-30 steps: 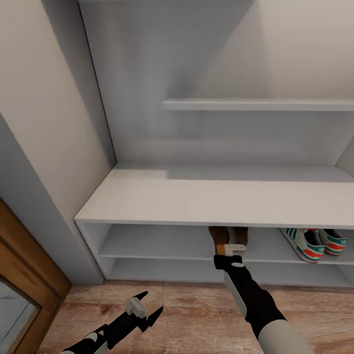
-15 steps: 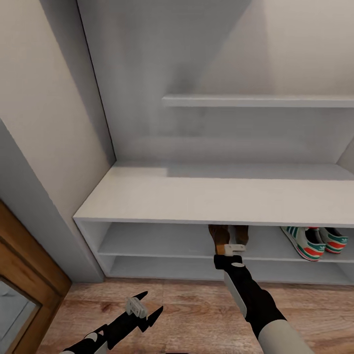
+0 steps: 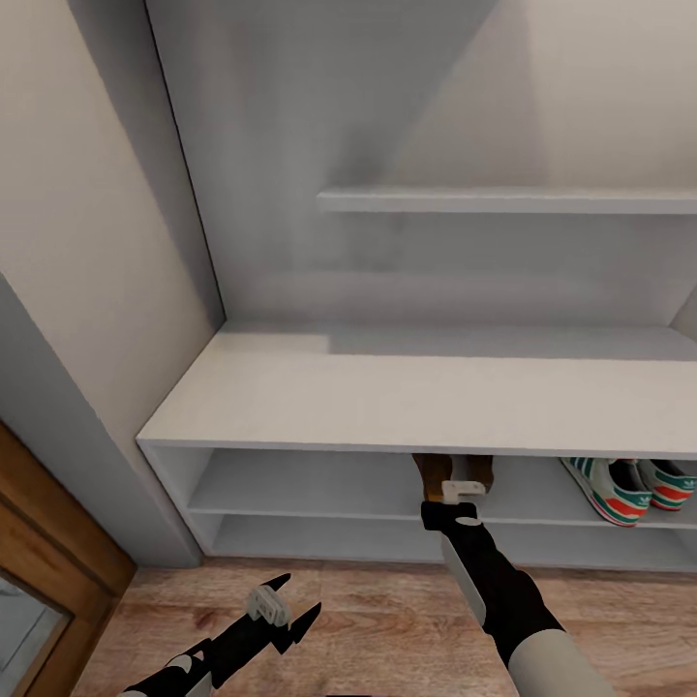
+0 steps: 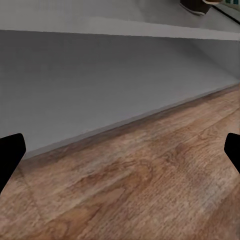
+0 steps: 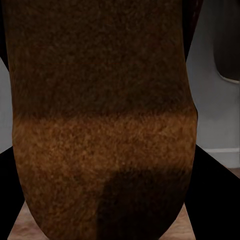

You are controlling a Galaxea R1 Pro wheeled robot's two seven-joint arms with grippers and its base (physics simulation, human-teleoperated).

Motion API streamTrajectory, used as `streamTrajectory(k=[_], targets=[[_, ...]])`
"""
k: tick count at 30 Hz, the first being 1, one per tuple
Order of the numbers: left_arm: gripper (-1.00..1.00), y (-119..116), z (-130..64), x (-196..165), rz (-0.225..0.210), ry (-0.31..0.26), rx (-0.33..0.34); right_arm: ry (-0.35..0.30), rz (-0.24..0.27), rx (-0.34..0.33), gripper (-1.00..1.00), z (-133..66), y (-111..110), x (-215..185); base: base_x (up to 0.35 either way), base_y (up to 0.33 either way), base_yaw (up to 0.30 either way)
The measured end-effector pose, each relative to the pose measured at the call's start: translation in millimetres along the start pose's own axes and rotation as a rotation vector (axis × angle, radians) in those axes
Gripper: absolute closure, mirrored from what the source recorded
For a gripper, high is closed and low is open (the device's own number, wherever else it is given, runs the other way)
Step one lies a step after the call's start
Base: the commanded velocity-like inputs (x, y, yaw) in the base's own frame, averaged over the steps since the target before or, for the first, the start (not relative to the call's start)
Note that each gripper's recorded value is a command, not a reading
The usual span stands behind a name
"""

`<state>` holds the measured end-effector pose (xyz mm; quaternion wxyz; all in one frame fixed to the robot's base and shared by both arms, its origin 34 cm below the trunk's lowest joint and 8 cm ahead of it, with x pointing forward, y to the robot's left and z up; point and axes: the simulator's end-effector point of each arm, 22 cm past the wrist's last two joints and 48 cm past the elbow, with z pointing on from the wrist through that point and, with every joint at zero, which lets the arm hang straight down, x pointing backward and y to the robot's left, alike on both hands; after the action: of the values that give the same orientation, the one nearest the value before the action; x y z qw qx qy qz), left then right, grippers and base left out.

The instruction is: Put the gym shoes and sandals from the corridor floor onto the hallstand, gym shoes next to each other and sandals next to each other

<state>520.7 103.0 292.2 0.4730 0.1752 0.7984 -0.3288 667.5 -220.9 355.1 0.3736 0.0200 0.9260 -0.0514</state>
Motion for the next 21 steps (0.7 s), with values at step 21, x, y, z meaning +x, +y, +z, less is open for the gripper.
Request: streamTrajectory(k=[21], targets=[[-1.00, -0.1, 0.0, -0.1, 0.000, 0.000, 0.000, 0.000, 0.001, 0.000, 1.00, -0.2, -0.1, -0.2, 0.109, -0.039, 0.000]])
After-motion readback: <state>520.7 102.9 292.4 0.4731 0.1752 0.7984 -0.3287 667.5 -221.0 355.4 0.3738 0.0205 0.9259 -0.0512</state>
